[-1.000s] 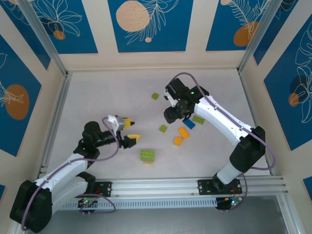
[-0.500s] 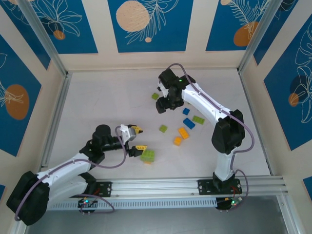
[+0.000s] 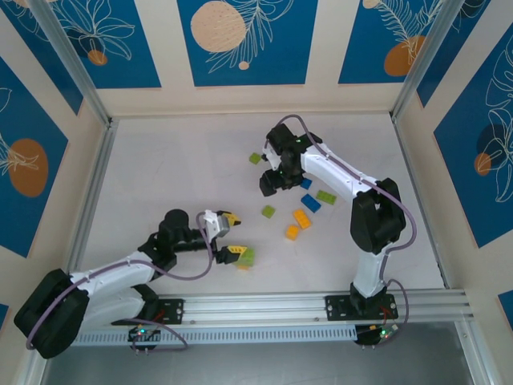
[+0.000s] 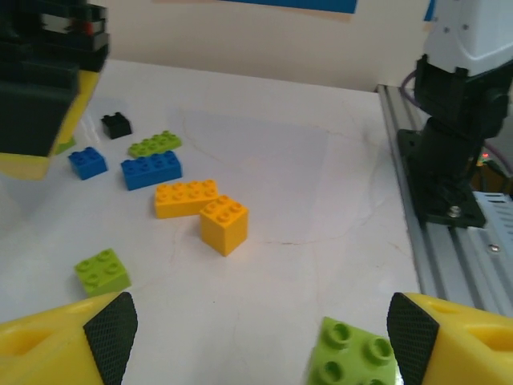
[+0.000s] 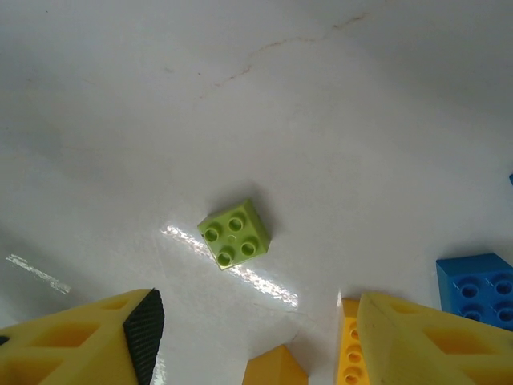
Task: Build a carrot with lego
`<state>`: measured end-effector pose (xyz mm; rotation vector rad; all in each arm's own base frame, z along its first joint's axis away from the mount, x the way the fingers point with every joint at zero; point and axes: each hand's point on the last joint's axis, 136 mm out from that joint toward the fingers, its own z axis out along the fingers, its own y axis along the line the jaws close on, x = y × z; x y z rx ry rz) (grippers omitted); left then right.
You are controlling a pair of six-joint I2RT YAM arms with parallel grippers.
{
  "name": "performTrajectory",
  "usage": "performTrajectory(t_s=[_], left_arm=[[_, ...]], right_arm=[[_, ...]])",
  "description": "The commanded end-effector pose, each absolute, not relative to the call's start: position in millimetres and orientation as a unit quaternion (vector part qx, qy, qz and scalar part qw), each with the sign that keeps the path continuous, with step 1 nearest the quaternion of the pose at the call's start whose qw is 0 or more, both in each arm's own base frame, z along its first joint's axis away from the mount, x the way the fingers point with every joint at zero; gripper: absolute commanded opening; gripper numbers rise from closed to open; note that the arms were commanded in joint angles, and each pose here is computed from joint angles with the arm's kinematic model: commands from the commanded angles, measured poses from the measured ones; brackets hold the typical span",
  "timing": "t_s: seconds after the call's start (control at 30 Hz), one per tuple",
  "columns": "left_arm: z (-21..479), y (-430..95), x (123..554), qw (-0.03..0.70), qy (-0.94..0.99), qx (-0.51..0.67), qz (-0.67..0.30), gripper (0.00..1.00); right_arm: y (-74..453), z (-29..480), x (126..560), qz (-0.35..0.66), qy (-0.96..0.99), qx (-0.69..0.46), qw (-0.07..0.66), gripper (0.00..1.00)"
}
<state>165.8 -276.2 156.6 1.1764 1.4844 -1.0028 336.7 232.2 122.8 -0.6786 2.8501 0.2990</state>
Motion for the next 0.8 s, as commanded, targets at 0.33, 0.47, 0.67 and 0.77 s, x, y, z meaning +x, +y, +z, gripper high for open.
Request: performTrajectory(t_s=[0.33, 0.47, 0.67, 0.77], left_arm=[[145.9, -274.1, 148.7, 0.508, 0.604, 0.477, -0.387, 0.83], [143.1, -272.0, 146.8, 0.508, 0.604, 0.474, -0.39, 0.82], [140.3, -274.6, 147.3, 0.504, 0.603, 0.482, -0.387, 0.81], [136.2, -278.6, 148.2, 0.494, 0.605, 0.491, -0.386, 0.8]], right_arm=[[235.2, 145.0, 323.3, 0.132, 0.955, -0.233, 0.128, 0.65], [241.9, 143.9, 322.6, 0.131, 0.954, -0.24, 0.127, 0.64], [246.2, 138.4, 323.2, 0.124, 0.955, -0.241, 0.121, 0.64], [246.9, 134.4, 324.8, 0.114, 0.957, -0.241, 0.114, 0.64]])
